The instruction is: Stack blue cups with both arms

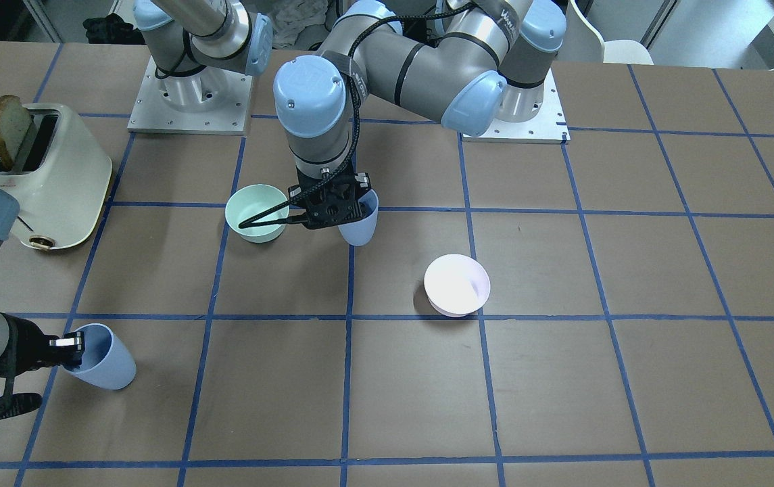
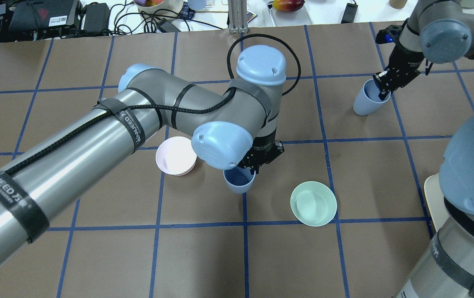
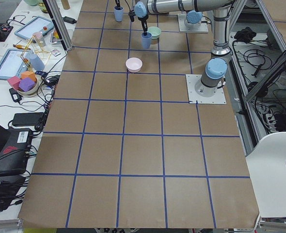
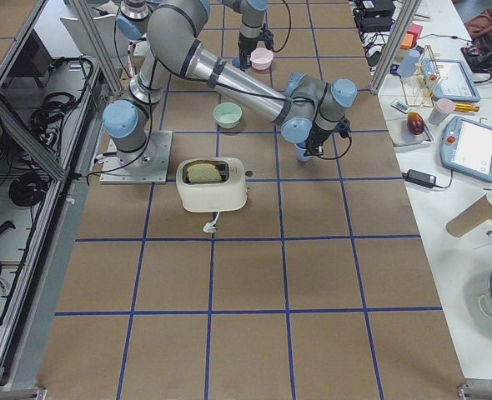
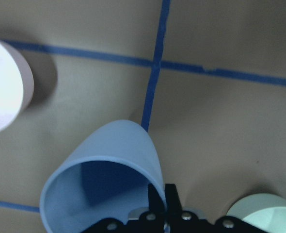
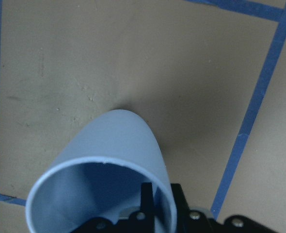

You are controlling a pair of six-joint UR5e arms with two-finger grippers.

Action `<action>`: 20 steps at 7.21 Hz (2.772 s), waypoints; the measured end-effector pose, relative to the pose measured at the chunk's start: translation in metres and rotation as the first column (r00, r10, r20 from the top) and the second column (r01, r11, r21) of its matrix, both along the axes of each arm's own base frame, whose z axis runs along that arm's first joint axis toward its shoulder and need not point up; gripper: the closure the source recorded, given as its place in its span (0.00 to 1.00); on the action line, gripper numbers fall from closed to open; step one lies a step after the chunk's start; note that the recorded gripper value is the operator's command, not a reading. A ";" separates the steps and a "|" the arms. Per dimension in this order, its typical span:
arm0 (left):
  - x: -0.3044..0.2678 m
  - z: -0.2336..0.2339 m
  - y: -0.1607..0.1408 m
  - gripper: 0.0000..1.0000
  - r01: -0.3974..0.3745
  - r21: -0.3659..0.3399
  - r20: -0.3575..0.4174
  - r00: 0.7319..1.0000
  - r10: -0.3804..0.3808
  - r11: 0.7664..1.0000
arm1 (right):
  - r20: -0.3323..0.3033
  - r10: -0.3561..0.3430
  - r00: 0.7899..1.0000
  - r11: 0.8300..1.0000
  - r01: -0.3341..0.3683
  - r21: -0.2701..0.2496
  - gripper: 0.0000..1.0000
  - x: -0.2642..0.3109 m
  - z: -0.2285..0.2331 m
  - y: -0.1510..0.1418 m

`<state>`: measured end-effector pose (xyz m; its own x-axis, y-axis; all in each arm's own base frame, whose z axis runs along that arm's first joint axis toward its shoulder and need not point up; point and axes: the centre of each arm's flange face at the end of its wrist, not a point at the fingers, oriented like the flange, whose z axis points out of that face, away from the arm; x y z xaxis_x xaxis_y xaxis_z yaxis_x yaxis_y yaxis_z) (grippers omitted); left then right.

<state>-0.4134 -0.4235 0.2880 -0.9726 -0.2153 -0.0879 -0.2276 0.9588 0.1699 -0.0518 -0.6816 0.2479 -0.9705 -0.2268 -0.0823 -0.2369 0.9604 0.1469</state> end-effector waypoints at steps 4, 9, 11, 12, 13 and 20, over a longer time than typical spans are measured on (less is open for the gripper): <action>-0.013 -0.022 0.040 0.01 -0.026 0.041 0.021 0.999 0.025 0.999 | 0.022 -0.001 1.000 0.999 0.000 0.044 1.00 0.003 0.044 0.003; 0.004 0.023 0.019 0.00 -0.009 -0.032 -0.037 0.999 0.008 0.999 | 0.059 0.006 0.998 0.993 -0.013 0.118 1.00 0.031 0.140 0.029; 0.077 0.068 -0.036 0.00 0.045 -0.080 -0.092 0.994 -0.052 0.996 | 0.059 0.013 0.998 0.994 -0.019 0.112 1.00 0.066 0.154 0.039; 0.126 0.087 -0.063 0.00 0.089 -0.116 -0.108 0.989 -0.102 0.989 | 0.061 -0.002 0.998 0.993 -0.005 0.114 1.00 0.088 0.160 0.050; 0.174 0.110 -0.084 0.00 0.099 -0.157 -0.117 0.986 -0.118 0.983 | 0.073 -0.020 0.997 0.993 0.011 0.121 1.00 0.113 0.164 0.069; 0.269 0.229 -0.078 0.00 0.217 -0.254 -0.047 0.971 -0.236 0.943 | 0.059 -0.081 0.995 0.994 0.077 0.072 1.00 0.281 0.144 0.241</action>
<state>-0.1442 -0.5013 0.5169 -0.9999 0.0058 0.0160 0.0047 0.9976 -0.0691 0.2295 -0.4404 0.3924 -0.9776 -0.1416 -0.1554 -0.1717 0.9644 0.2011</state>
